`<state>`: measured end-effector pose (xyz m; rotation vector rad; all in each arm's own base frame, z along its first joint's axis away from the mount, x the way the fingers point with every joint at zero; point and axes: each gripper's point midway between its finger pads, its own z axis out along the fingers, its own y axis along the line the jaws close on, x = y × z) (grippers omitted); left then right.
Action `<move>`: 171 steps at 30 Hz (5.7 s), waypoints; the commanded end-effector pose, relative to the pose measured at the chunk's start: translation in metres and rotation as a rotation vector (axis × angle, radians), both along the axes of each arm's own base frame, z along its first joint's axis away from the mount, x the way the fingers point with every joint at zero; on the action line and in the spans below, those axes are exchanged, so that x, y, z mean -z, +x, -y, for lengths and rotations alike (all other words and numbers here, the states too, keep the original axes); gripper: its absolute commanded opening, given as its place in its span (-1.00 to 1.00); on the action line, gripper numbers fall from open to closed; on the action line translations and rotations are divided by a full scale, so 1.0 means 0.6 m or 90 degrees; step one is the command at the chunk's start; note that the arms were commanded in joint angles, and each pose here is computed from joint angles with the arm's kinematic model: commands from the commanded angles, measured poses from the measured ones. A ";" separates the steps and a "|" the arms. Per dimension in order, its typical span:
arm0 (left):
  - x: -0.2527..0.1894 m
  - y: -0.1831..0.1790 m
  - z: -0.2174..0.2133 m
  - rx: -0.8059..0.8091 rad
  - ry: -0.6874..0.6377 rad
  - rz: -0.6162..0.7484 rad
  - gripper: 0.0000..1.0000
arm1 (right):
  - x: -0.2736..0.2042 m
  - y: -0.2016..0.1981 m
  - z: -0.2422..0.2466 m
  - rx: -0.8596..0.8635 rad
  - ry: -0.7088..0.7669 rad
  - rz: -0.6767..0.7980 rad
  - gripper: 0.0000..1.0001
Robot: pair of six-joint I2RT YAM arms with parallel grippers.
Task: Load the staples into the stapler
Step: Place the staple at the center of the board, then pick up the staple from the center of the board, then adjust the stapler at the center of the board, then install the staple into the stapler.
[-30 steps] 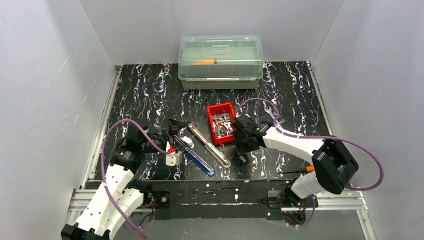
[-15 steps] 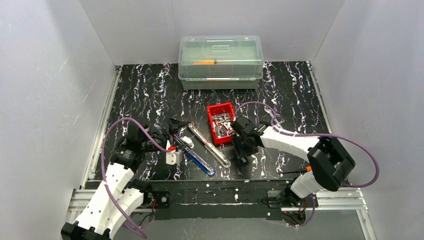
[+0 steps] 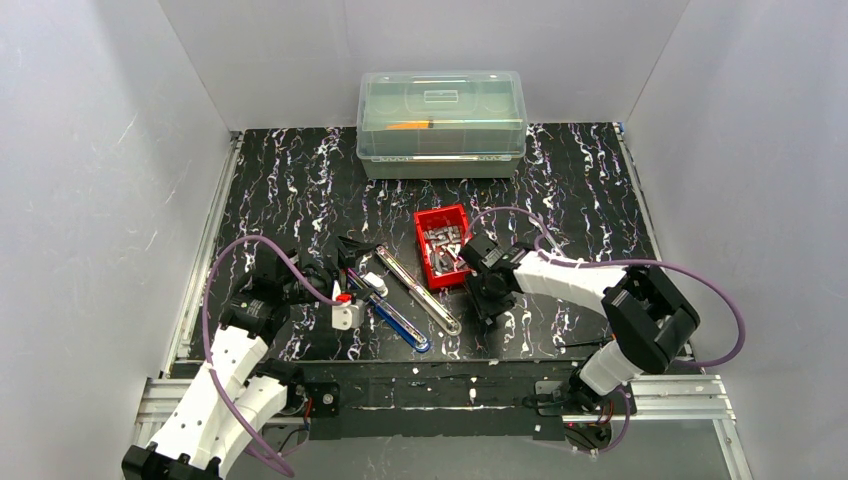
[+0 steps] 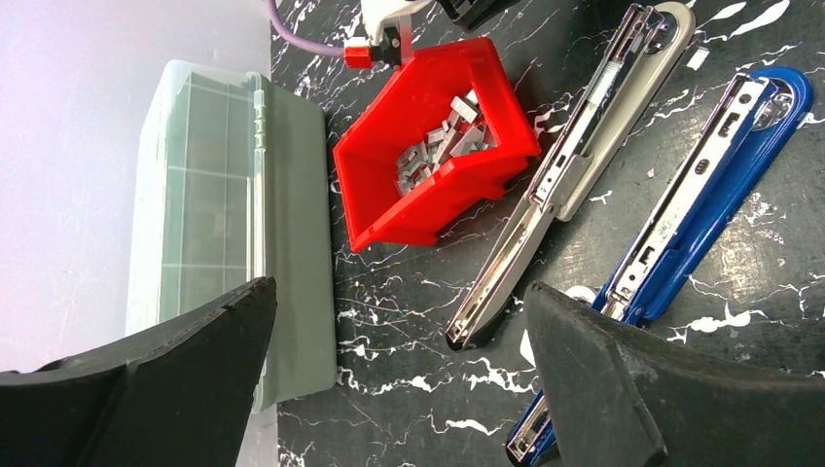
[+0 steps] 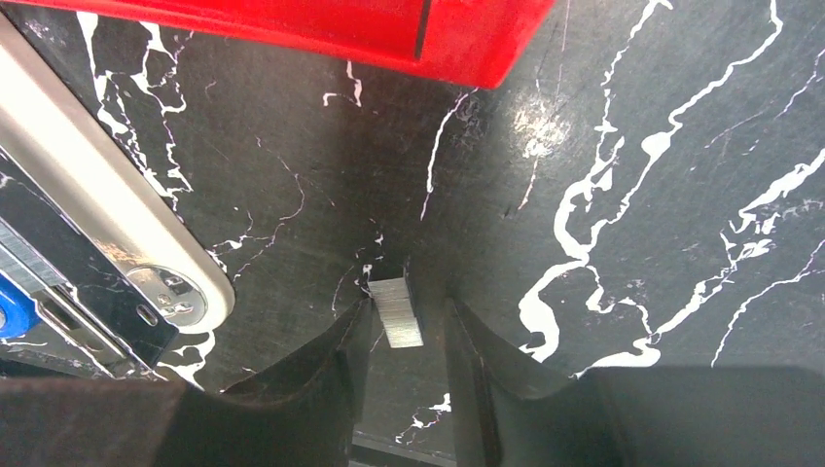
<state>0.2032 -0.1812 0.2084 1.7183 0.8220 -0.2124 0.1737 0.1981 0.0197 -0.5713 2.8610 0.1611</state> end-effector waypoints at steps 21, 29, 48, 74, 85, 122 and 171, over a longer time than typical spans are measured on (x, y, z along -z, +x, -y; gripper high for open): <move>-0.012 -0.013 -0.001 0.007 -0.003 0.007 0.97 | -0.013 0.000 -0.013 -0.032 -0.004 -0.021 -0.32; -0.014 -0.019 -0.004 0.005 0.002 0.006 0.97 | -0.003 -0.001 -0.011 -0.042 -0.013 -0.029 -0.38; 0.027 0.068 -0.073 -0.344 -0.035 -0.241 0.97 | -0.056 0.024 -0.047 -0.061 0.065 0.034 -0.60; 0.241 0.135 -0.221 -0.617 0.166 -0.417 0.97 | -0.190 0.006 -0.218 -0.265 0.292 0.226 -0.59; 0.274 0.188 -0.214 -0.615 0.159 -0.439 0.99 | -0.175 0.000 -0.261 -0.301 0.320 0.220 -0.59; 0.104 0.162 -0.186 -0.665 0.015 -0.602 0.99 | -0.128 -0.058 -0.338 -0.242 0.154 0.232 -0.67; 0.156 0.142 -0.188 -0.710 -0.043 -0.627 0.99 | -0.111 -0.085 -0.338 -0.208 0.155 0.279 -0.94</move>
